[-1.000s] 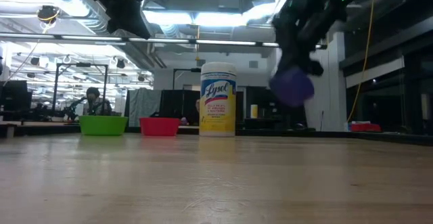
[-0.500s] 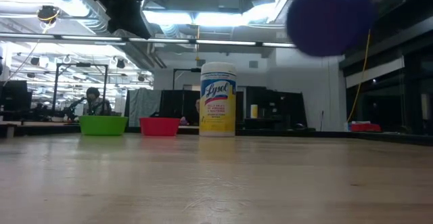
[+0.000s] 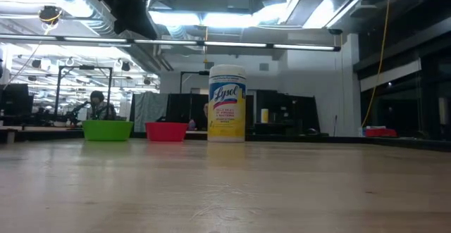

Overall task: Nest bowls inside each other
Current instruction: Stack the blue bowl on top of the white bowl

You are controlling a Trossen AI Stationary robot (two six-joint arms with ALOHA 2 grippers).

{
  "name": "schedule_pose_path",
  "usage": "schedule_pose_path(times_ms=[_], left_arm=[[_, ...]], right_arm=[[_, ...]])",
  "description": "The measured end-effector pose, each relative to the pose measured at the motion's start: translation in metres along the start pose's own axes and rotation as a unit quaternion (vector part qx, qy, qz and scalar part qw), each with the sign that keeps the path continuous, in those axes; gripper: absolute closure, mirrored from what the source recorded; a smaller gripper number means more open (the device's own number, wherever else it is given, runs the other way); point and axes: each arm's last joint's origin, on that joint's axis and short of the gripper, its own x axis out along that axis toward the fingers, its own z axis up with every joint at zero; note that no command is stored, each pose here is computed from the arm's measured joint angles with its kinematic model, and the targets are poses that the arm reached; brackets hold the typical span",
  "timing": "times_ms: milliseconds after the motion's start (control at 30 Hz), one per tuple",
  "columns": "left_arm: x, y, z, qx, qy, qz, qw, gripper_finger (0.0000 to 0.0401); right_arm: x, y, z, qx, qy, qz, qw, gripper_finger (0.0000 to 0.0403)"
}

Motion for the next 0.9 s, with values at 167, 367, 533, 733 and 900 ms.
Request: schedule_pose_path(times_ms=[167, 367, 533, 733, 900], left_arm=[[0.0, 0.0, 0.0, -0.003, 0.0, -0.003, 1.0, 0.0384], [0.0, -0.001, 0.0, -0.014, 0.001, -0.01, 1.0, 0.0384], [0.0, -0.001, 0.0, -0.014, 0.001, -0.013, 1.0, 0.0384], [0.001, -0.001, 0.0, -0.014, 0.002, -0.013, 1.0, 0.0384], [0.003, -0.001, 0.0, -0.014, 0.006, -0.012, 1.0, 0.0384]], right_arm=[[0.027, -0.02, -0.02, 0.034, 0.019, -0.067, 0.997, 0.0401], [0.052, -0.036, -0.013, 0.042, 0.008, -0.156, 0.987, 0.0401], [0.062, -0.047, -0.004, 0.049, -0.011, -0.219, 0.975, 0.0401], [0.069, -0.053, 0.004, 0.055, -0.033, -0.249, 0.966, 0.0401], [0.076, -0.057, 0.006, 0.058, -0.039, -0.267, 0.961, 0.0401]])
